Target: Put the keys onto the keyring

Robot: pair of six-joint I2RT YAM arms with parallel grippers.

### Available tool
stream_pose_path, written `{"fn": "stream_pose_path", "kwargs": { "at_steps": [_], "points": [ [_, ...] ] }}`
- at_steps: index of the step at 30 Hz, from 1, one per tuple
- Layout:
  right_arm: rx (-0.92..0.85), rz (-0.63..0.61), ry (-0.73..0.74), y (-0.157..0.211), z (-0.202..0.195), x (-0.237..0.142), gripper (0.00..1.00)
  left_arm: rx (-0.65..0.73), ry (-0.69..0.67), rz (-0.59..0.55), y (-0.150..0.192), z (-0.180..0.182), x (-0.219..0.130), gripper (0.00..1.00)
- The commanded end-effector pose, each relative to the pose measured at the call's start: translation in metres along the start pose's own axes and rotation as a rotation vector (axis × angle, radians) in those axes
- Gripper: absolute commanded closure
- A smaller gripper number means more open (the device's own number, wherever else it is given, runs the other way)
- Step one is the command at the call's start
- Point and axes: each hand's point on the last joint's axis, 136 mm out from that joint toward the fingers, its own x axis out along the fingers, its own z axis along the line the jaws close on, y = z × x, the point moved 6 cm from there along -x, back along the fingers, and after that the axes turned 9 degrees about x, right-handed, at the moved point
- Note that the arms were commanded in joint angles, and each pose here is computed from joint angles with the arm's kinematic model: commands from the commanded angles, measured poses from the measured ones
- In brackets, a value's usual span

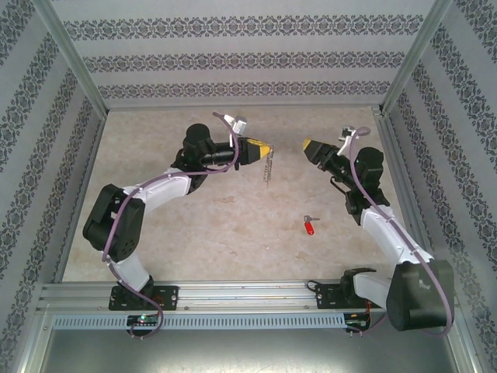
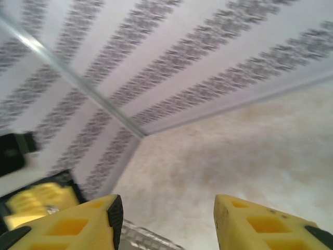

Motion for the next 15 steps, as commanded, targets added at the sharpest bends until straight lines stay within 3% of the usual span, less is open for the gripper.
{"fn": "stream_pose_path", "kwargs": {
  "at_steps": [1, 15],
  "points": [
    [0.043, 0.051, 0.261, 0.018, -0.033, -0.015, 0.50, 0.107, -0.036, 0.041, 0.000, -0.008, -0.003, 1.00],
    [0.059, 0.262, 0.795, 0.102, -0.096, -0.065, 0.52, 0.280, -0.247, 0.110, -0.001, -0.001, -0.018, 1.00]
  ]
}}
